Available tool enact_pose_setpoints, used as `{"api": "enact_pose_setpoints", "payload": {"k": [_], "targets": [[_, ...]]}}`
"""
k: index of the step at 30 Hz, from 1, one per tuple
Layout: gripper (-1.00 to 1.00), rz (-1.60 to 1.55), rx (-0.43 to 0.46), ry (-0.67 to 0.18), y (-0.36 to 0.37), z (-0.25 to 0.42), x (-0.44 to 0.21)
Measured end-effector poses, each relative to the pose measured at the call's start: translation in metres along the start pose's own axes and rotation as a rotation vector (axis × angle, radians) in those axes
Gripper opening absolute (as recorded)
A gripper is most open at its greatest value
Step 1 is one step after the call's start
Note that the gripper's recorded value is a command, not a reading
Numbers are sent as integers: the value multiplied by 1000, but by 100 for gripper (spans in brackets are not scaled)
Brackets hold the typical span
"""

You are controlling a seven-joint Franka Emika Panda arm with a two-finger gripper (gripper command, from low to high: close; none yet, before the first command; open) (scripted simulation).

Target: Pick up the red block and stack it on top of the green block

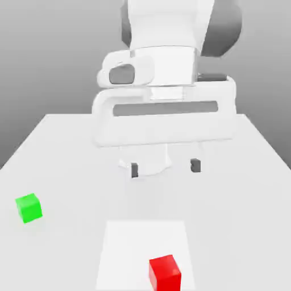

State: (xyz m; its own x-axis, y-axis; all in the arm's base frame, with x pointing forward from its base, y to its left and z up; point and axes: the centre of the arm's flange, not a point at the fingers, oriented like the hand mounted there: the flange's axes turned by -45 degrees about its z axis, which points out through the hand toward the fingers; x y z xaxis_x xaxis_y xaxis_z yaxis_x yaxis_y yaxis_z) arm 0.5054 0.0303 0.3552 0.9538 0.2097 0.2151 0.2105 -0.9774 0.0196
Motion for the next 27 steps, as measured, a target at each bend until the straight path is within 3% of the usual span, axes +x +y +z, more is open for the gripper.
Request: {"api": "enact_pose_setpoints", "payload": {"k": [7, 12, 13, 19, 24, 27], "targets": [[0, -72, 25, -192, -12, 125, -40], [0, -81, 28, -215, -15, 193, -59], [-100, -81, 29, -216, -15, 200, -61], [-100, -82, 29, -216, -15, 203, -62], [-100, -82, 29, -216, -14, 154, -50], [-100, 68, -2, -219, 41, 130, -67]]}}
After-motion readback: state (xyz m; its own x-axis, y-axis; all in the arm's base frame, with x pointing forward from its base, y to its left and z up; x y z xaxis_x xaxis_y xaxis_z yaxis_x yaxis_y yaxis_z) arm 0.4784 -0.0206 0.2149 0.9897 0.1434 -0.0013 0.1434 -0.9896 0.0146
